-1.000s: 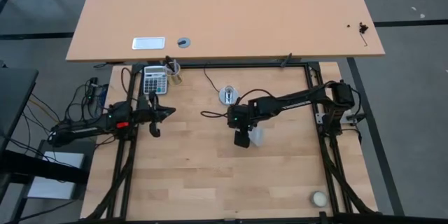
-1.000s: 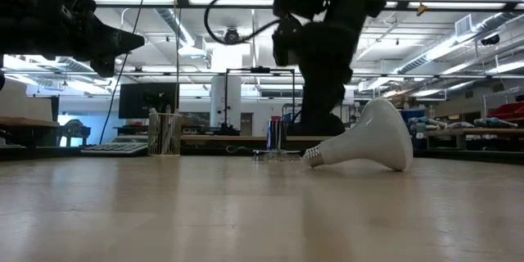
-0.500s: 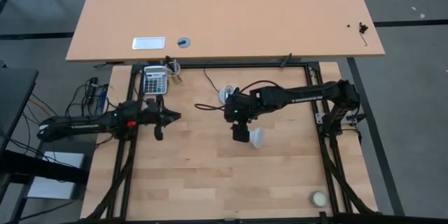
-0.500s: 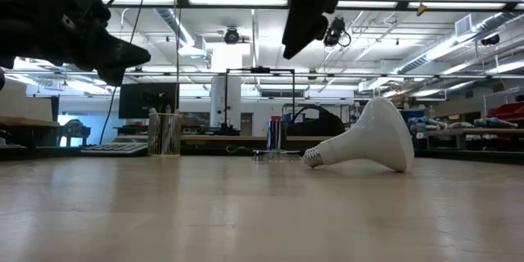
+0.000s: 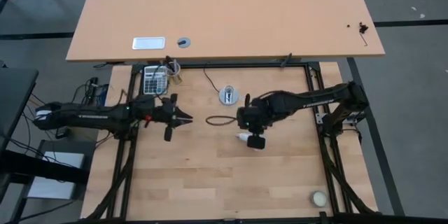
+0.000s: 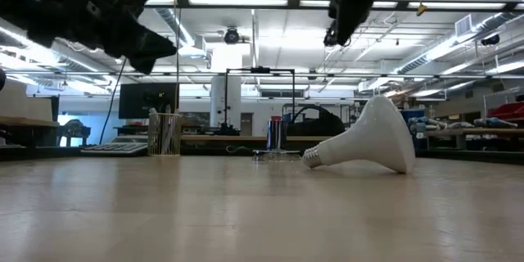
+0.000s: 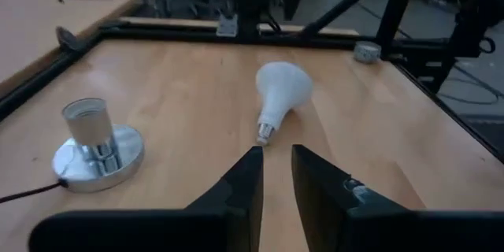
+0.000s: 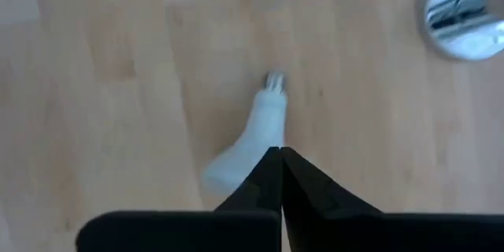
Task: Screw lightbulb
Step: Insert the white lightbulb on the silver lamp
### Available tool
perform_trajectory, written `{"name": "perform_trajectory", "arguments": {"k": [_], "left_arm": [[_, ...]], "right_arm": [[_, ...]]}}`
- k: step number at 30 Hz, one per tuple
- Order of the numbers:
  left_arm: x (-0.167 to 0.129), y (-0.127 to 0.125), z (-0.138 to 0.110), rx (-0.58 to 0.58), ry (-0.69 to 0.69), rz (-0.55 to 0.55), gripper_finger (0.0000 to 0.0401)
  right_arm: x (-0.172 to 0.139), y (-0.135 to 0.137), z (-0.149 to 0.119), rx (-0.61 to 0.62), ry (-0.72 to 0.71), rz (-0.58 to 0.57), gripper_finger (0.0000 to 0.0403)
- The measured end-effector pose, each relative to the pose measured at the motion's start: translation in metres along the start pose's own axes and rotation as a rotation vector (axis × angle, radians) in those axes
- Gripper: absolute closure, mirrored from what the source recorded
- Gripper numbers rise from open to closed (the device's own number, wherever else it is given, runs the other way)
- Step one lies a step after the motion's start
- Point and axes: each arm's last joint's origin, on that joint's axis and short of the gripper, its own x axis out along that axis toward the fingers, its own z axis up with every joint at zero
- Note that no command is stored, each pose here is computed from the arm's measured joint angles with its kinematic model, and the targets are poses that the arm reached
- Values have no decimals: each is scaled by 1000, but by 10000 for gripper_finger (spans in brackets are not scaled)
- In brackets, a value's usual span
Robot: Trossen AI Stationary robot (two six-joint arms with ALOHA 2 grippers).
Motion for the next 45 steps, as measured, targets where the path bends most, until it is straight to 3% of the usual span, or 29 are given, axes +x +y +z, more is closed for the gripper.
{"name": "perform_trajectory", "arguments": {"k": [6,13,21,29,38,45], "left_arm": [[38,-4,14,31,115,-72,327],[94,-12,23,108,224,-138,322],[154,-13,18,202,329,-122,284],[204,-16,10,340,443,-143,242],[231,-25,6,476,528,-204,202],[233,-33,5,493,530,-231,187]], "right_arm": [[18,27,-30,41,95,-13,392],[33,48,-62,112,88,-20,391],[75,45,-79,137,29,18,398],[91,37,-85,151,12,-9,397],[101,29,-82,126,-30,8,397],[107,22,-80,131,-63,23,397]]}}
